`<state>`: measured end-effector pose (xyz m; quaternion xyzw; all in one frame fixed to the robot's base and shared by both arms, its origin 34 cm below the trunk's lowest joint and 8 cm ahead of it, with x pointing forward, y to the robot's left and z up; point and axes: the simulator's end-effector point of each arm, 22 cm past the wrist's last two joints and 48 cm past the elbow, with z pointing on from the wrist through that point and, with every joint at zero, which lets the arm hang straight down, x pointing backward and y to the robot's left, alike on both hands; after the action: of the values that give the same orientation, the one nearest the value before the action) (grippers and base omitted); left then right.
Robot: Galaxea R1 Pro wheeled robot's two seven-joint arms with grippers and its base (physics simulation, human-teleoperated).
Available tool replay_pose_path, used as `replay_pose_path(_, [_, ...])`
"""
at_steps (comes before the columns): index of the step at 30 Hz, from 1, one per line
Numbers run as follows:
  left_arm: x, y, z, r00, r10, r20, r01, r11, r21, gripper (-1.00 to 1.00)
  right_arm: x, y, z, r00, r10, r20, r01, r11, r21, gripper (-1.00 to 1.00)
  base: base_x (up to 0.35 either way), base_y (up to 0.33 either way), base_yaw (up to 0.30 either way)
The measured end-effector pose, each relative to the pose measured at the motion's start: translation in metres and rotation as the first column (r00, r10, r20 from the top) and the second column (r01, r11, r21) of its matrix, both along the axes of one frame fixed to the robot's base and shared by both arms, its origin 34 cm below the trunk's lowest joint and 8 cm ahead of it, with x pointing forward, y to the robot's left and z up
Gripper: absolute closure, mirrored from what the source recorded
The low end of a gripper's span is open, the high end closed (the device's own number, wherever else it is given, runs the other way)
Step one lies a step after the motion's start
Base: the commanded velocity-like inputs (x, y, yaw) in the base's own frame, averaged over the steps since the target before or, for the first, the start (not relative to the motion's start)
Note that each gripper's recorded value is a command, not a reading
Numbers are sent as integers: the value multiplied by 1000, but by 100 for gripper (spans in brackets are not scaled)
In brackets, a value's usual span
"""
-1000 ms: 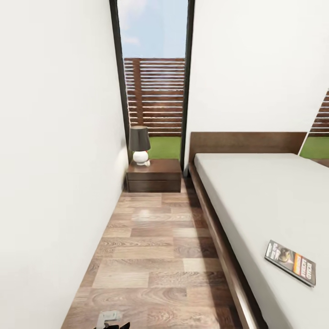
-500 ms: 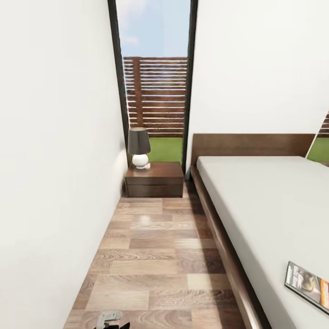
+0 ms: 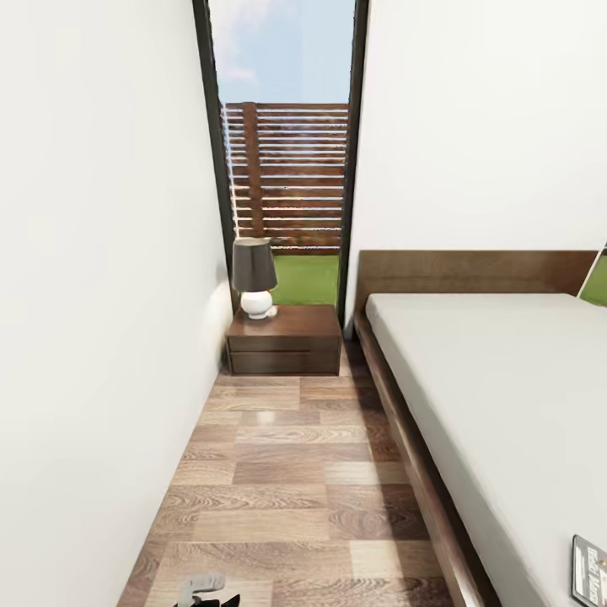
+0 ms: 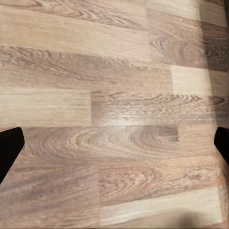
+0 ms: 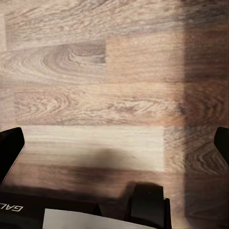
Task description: In the bedroom, move the book from the bed onto either nightstand, and place the two sandals side by side next to the bed.
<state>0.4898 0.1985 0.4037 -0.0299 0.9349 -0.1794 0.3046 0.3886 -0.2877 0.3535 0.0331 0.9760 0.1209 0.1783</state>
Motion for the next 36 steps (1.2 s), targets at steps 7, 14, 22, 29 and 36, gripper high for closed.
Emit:
replay_pose_path(7, [0, -1, 0, 1000, 0, 0, 0, 1000, -1, -100, 0, 0, 0, 1000, 2, 0, -2, 1000, -1, -100, 333, 0, 0])
replay_pose_path(14, [0, -1, 0, 1000, 0, 0, 0, 1000, -1, -100, 0, 0, 0, 1000, 2, -1, -2, 1000, -1, -100, 333, 0, 0])
replay_pose_path(22, [0, -1, 0, 1000, 0, 0, 0, 1000, -1, -100, 0, 1, 0, 1000, 2, -1, -2, 1000, -1, -100, 333, 0, 0])
replay_pose_path(29, [0, -1, 0, 1000, 0, 0, 0, 1000, -1, -100, 0, 0, 0, 1000, 1, 0, -1, 1000, -1, -100, 333, 0, 0])
replay_pose_path(36, [0, -1, 0, 1000, 0, 0, 0, 1000, -1, -100, 0, 0, 0, 1000, 2, -1, -2, 1000, -1, -100, 333, 0, 0])
